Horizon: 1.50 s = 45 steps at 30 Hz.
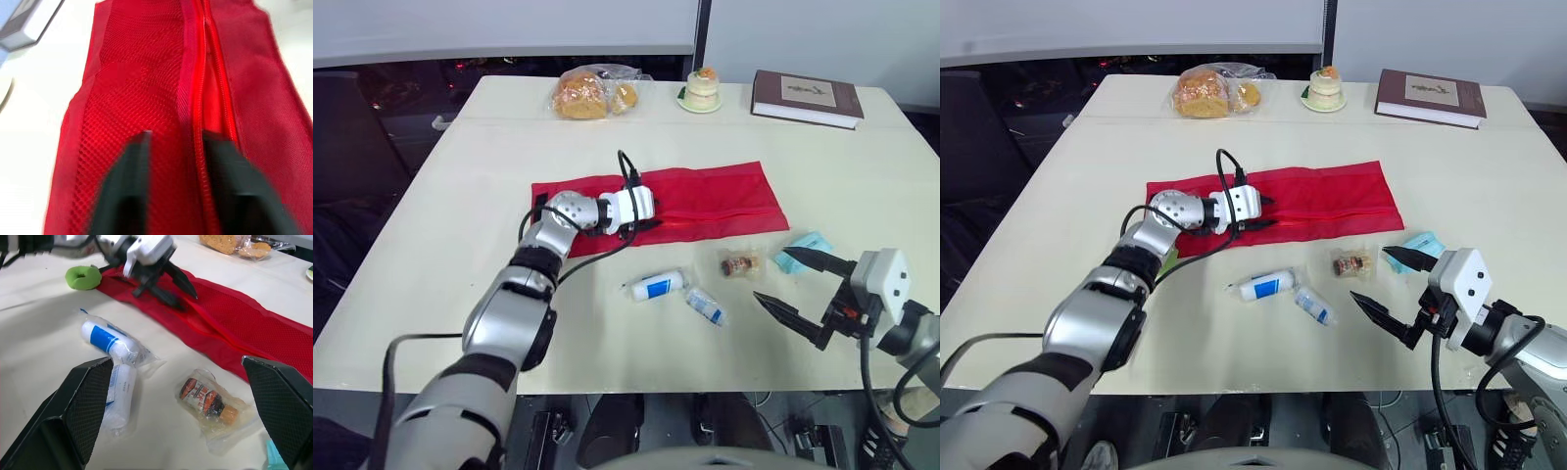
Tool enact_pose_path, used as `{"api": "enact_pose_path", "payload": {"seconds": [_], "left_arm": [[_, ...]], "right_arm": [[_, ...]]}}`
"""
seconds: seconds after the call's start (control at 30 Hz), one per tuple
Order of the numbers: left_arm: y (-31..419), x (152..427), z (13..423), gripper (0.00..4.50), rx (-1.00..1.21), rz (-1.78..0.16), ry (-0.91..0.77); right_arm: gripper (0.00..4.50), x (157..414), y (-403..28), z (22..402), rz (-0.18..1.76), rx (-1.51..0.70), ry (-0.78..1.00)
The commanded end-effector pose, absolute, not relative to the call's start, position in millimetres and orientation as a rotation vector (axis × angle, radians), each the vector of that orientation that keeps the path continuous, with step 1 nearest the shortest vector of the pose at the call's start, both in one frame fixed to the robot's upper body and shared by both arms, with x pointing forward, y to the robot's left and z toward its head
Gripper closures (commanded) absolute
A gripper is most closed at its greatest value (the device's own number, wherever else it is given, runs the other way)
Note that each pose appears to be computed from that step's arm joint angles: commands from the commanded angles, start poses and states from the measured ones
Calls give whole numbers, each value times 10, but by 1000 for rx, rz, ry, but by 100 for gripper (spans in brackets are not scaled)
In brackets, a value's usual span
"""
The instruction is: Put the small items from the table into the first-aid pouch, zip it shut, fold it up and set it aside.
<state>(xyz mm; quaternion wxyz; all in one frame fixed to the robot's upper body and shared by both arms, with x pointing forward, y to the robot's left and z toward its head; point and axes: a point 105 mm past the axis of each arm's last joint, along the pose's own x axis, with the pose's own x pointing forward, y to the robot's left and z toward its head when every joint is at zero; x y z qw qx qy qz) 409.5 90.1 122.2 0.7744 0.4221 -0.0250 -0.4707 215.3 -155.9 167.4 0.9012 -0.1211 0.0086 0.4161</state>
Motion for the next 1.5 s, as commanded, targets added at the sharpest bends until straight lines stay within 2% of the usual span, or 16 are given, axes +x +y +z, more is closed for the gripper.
{"api": "enact_pose_path", "payload": {"seconds": [0.03,0.23,0.47,0.5,0.57,0.77,1.07,1.37,1.5], "left_arm": [[824,3974,1214,87,946,-957,-37],[882,3935,1328,87,994,-770,3],[883,3903,1223,87,893,-667,110],[878,3901,1214,126,885,-662,115],[859,3904,1207,167,867,-653,118],[792,3949,1191,440,875,-650,100],[913,4004,1183,440,1024,-727,-5],[1017,4166,1505,440,1167,-836,-221],[995,4191,1677,440,1128,-875,-307]], "right_arm": [[0,2144,-1534,1792,872,-277,-36],[0,2141,-1525,1877,885,-283,-70],[0,2258,-1602,2010,794,-318,-129],[0,2263,-1613,2009,790,-319,-127],[0,2265,-1625,2007,789,-324,-125],[0,2277,-1605,2025,787,-320,-132],[0,2287,-1583,2039,780,-311,-134],[0,2323,-1546,2056,783,-306,-140],[0,2328,-1518,2067,784,-305,-148]]}}
